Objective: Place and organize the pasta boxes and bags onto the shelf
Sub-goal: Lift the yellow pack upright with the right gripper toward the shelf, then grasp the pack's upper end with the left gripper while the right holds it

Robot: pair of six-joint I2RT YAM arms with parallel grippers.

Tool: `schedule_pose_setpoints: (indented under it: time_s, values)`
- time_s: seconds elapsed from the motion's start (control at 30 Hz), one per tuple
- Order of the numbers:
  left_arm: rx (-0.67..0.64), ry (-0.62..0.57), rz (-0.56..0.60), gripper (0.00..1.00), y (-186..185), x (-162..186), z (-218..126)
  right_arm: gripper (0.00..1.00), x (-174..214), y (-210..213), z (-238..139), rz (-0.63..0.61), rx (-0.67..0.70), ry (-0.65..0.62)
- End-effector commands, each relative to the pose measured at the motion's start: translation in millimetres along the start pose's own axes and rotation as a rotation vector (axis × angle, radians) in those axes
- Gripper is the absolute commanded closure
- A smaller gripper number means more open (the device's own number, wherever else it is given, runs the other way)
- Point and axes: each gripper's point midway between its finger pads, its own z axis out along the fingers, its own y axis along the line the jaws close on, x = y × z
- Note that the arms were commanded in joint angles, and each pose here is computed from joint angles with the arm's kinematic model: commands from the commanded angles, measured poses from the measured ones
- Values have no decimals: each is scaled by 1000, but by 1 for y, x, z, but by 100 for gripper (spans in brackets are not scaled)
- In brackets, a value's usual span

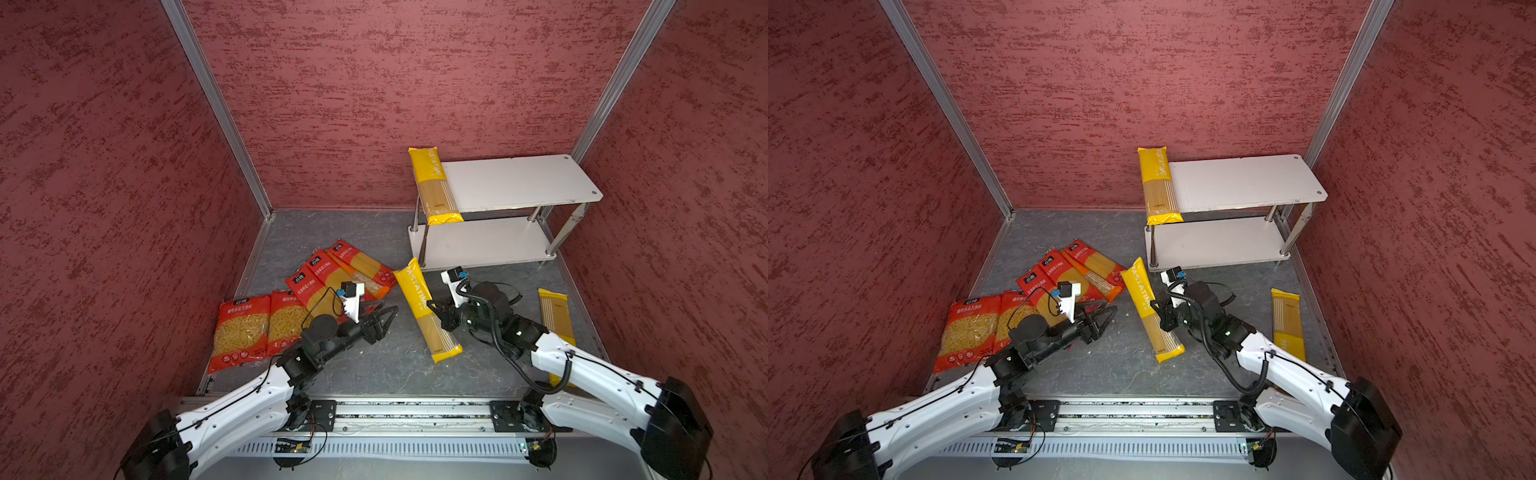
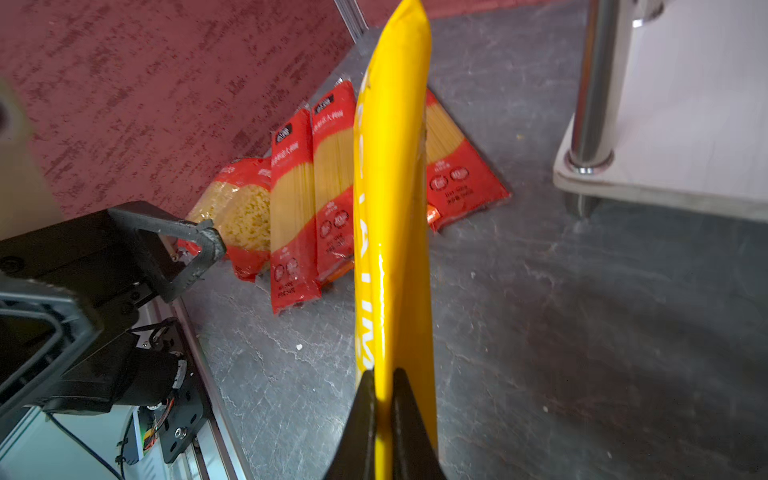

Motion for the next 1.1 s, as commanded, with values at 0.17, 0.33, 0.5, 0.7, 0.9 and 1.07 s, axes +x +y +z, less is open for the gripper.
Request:
schedule_pose_setpoints:
  time_s: [0.17,0.33,0.5,0.7,0.9,1.07]
  values:
    - [132,9,12,28,-20,-12,-6,100,-110,73,-46,-137,-194,-304]
    - [231,14,6,24,-41,-21,7,100,-140,98,-62,-164,-273,-377]
    - [349,-5,46,25,-66,-39,18,100,-162,122,-73,-182,-362,-417]
    - [495,-20,94,31,-93,-61,31,100,-178,137,-86,-193,-426,-477]
    - [558,-31,70,56,-99,-78,48,100,-181,140,-93,-192,-443,-501]
    - [566,-32,60,77,-102,-86,55,100,-179,133,-93,-165,-426,-516]
